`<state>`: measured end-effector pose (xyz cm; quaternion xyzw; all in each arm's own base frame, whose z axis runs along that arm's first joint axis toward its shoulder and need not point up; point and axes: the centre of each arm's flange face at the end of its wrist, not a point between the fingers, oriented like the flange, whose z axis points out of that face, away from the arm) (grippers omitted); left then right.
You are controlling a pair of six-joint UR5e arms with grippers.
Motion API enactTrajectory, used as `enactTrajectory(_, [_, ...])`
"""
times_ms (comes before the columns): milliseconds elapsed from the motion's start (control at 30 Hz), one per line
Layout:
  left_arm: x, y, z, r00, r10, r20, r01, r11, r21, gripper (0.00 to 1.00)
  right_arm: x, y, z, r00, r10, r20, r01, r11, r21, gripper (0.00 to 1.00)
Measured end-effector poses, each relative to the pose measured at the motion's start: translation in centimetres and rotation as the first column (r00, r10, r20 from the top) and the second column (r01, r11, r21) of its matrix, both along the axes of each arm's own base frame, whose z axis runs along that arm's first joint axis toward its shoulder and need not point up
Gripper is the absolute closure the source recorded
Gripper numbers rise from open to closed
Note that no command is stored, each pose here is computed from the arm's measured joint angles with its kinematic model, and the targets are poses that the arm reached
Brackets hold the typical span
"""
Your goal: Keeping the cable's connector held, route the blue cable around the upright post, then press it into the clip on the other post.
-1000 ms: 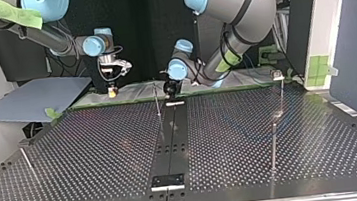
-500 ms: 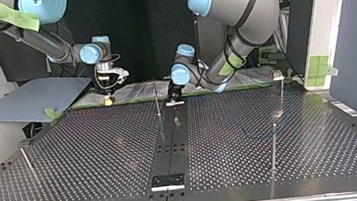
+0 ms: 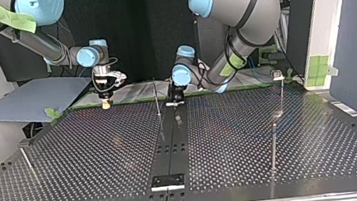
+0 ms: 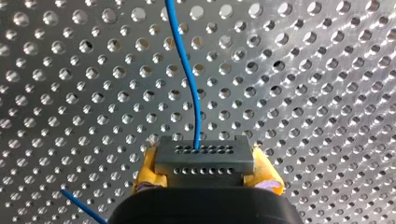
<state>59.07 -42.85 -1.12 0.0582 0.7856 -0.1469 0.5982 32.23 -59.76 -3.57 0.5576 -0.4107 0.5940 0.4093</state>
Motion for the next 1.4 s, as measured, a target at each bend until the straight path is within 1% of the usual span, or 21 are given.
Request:
enactTrajectory(133, [0.2, 0.1, 0.1, 0.9995, 0.020, 0.023, -0.020, 0.9997, 0.015, 1.00, 0.0, -0.3, 0.2, 1.0000, 0.008, 0.001, -0.008, 1.0000, 0.000, 1.00])
enactTrajectory(300, [0.3, 0.1, 0.2, 0.9987, 0.032, 0.039, -0.033, 0.9992, 0.023, 1.00, 0.0, -0.5, 0.2, 0.9999, 0.012, 0.002, -0.012, 0.9999, -0.001, 1.00])
enactTrajectory(333, [0.3, 0.1, 0.2, 0.9987, 0.032, 0.041, -0.033, 0.9992, 0.024, 0.91, 0.0, -0.5, 0.3, 0.9999, 0.013, 0.002, -0.013, 0.9999, -0.001, 1.00])
enactTrajectory(367, [0.3, 0.0, 0.2, 0.9987, 0.030, 0.041, -0.031, 0.9992, 0.026, 0.75, 0.0, -0.5, 0.3, 0.9999, 0.013, 0.002, -0.013, 0.9999, -0.002, 1.00])
enactTrajectory(400, [0.2, 0.0, 0.2, 0.9988, 0.026, 0.041, -0.027, 0.9993, 0.027, 0.75, 0.0, -0.5, 0.3, 0.9999, 0.014, 0.001, -0.014, 0.9999, -0.002, 1.00])
enactTrajectory(467, [0.0, -0.3, 0.2, 0.9993, 0.011, 0.037, -0.012, 0.9994, 0.033, 0.52, 0.0, -0.5, 0.3, 0.9999, 0.014, 0.001, -0.014, 0.9999, -0.001, 1.00])
enactTrajectory(500, [0.0, -0.3, 0.2, 0.9994, 0.005, 0.034, -0.006, 0.9992, 0.039, 0.52, 0.0, -0.5, 0.3, 0.9999, 0.015, 0.001, -0.015, 0.9999, -0.001, 1.00])
enactTrajectory(533, [-0.1, -0.3, 0.2, 0.9996, 0.001, 0.030, -0.002, 0.9988, 0.049, 0.28, 0.0, -0.5, 0.3, 0.9999, 0.015, 0.000, -0.015, 0.9999, 0.000, 1.00])
enactTrajectory(567, [-0.2, -0.3, 0.1, 0.9996, 0.000, 0.027, -0.002, 0.9984, 0.057, 0.17, 0.0, -0.5, 0.3, 0.9999, 0.015, 0.000, -0.015, 0.9999, 0.000, 1.00])
enactTrajectory(600, [-0.2, -0.2, 0.1, 0.9997, 0.001, 0.025, -0.003, 0.9979, 0.065, 0.17, 0.0, -0.5, 0.2, 0.9999, 0.015, 0.000, -0.015, 0.9999, 0.001, 1.00])
enactTrajectory(633, [-0.2, -0.1, 0.1, 0.9997, 0.003, 0.025, -0.005, 0.9970, 0.077, 0.07, 0.0, -0.5, 0.2, 0.9999, 0.015, -0.001, -0.015, 0.9999, 0.002, 1.00])
enactTrajectory(667, [-0.3, -0.1, 0.1, 0.9997, 0.005, 0.025, -0.007, 0.9962, 0.086, 0.00, -0.1, -0.5, 0.2, 0.9999, 0.015, -0.001, -0.015, 0.9999, 0.003, 1.00])
enactTrajectory(800, [-0.4, 0.0, 0.0, 0.9996, 0.008, 0.028, -0.011, 0.9921, 0.125, 0.00, -0.1, -0.5, 0.2, 0.9999, 0.015, -0.002, -0.015, 0.9999, 0.006, 1.00])
enactTrajectory(933, [-0.8, 0.0, -0.1, 0.9998, 0.009, 0.019, -0.012, 0.9853, 0.170, 0.00, -0.1, -0.4, 0.1, 0.9999, 0.015, -0.001, -0.015, 0.9999, 0.008, 1.00])
enactTrajectory(1000, [-1.0, 0.0, -0.2, 0.9999, 0.002, 0.011, -0.004, 0.9820, 0.189, 0.00, -0.1, -0.4, 0.1, 0.9999, 0.015, -0.001, -0.015, 0.9999, 0.008, 1.00])
enactTrajectory(1100, [-1.5, -0.2, -0.4, 0.9999, -0.012, -0.005, 0.013, 0.9749, 0.222, 0.00, -0.1, -0.4, 0.0, 0.9999, 0.015, -0.001, -0.015, 0.9998, 0.010, 1.00])
enactTrajectory(1267, [-2.5, -0.7, -0.6, 0.9989, -0.036, -0.030, 0.043, 0.9613, 0.272, 0.00, -0.1, -0.4, 0.0, 0.9999, 0.015, -0.002, -0.015, 0.9998, 0.012, 1.00])
enactTrajectory(1333, [-3.0, -1.0, -0.7, 0.9984, -0.045, -0.034, 0.053, 0.9576, 0.283, 0.00, -0.1, -0.4, -0.1, 0.9999, 0.015, -0.002, -0.015, 0.9998, 0.013, 1.00])
enactTrajectory(1400, [-3.3, -1.1, -0.5, 0.9982, -0.050, -0.032, 0.057, 0.9570, 0.285, 0.00, -0.1, -0.4, -0.1, 0.9999, 0.015, -0.002, -0.015, 0.9998, 0.013, 1.00])
